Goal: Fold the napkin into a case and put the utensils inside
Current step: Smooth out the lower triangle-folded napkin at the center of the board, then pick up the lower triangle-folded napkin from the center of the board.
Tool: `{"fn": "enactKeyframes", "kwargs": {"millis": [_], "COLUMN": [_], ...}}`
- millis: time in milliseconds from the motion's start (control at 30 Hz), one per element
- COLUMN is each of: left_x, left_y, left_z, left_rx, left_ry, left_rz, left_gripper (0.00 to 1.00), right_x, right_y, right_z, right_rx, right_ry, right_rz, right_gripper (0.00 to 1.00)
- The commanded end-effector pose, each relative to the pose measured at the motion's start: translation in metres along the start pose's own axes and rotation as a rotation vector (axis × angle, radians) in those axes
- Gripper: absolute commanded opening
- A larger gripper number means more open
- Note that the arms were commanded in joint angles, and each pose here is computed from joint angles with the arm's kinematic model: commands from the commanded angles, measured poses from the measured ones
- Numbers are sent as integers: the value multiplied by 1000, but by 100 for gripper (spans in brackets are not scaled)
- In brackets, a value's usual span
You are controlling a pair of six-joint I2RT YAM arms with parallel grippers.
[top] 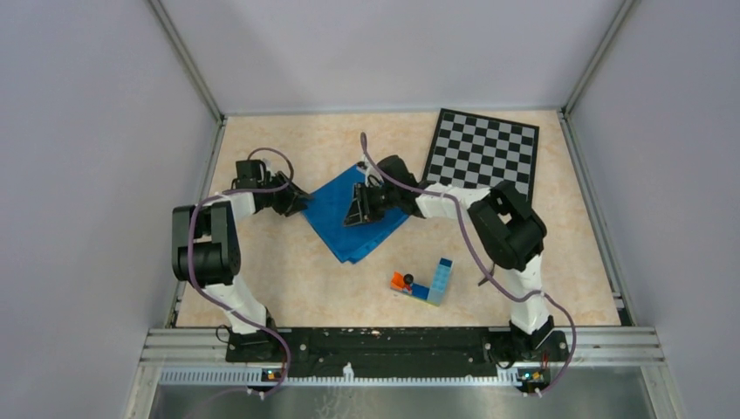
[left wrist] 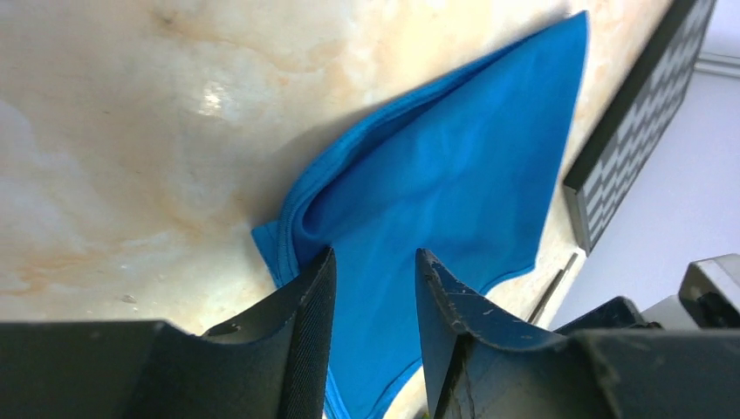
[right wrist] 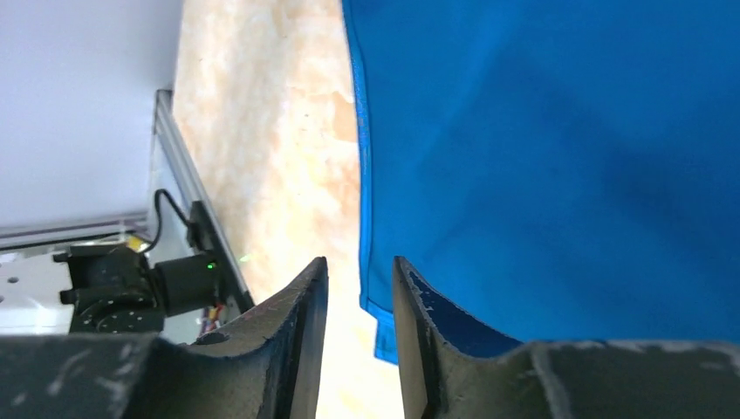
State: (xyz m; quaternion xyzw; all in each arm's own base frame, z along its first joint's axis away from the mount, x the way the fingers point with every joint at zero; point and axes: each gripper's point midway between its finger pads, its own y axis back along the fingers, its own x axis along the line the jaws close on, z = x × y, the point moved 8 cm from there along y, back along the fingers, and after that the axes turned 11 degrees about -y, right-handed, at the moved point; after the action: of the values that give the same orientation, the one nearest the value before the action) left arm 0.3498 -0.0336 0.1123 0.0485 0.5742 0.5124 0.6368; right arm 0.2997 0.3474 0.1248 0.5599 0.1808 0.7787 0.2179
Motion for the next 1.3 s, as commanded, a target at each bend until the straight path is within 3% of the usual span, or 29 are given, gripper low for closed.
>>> {"fn": "enactKeyframes", "kwargs": {"millis": [0, 200, 333, 433, 500, 567, 733, 933, 1067, 1267], "left_x": [16, 35, 29, 9, -8, -23, -38, 4, 29, 40], "left_y": [-12, -25, -23, -4, 14, 32, 70, 103, 115, 117], "left_z": [7, 3, 1, 5, 9, 13, 13, 7, -1, -8], "left_rx": [-10, 16, 33, 0, -22, -34, -59, -139, -174, -159], "left_ry": [-15, -9, -39, -97, -149, -204, -306, -138, -30, -29], "left_rz": [67, 135, 109, 58, 20, -5, 29, 199, 162, 150], "left_gripper": [43, 44, 45, 53, 62, 68, 79, 91, 92, 91], "right_x": [-16, -43, -27, -4, 9, 20, 49, 60, 56, 40], "right_y": [-24, -23, -10, 2, 9, 12, 1, -31, -48, -60], "right_z": [-14, -24, -17, -11, -11, -17, -44, -71, -79, -84], "right_rx": [47, 53, 38, 9, -27, -47, -13, 91, 123, 149], "right_ry": [-97, -42, 54, 193, 319, 434, 671, 763, 785, 773], "right_rz": [95, -53, -91, -124, -195, -255, -382, -442, -478, -516], "right_gripper": [31, 31, 33, 39, 46, 66, 76, 76, 74, 69]}}
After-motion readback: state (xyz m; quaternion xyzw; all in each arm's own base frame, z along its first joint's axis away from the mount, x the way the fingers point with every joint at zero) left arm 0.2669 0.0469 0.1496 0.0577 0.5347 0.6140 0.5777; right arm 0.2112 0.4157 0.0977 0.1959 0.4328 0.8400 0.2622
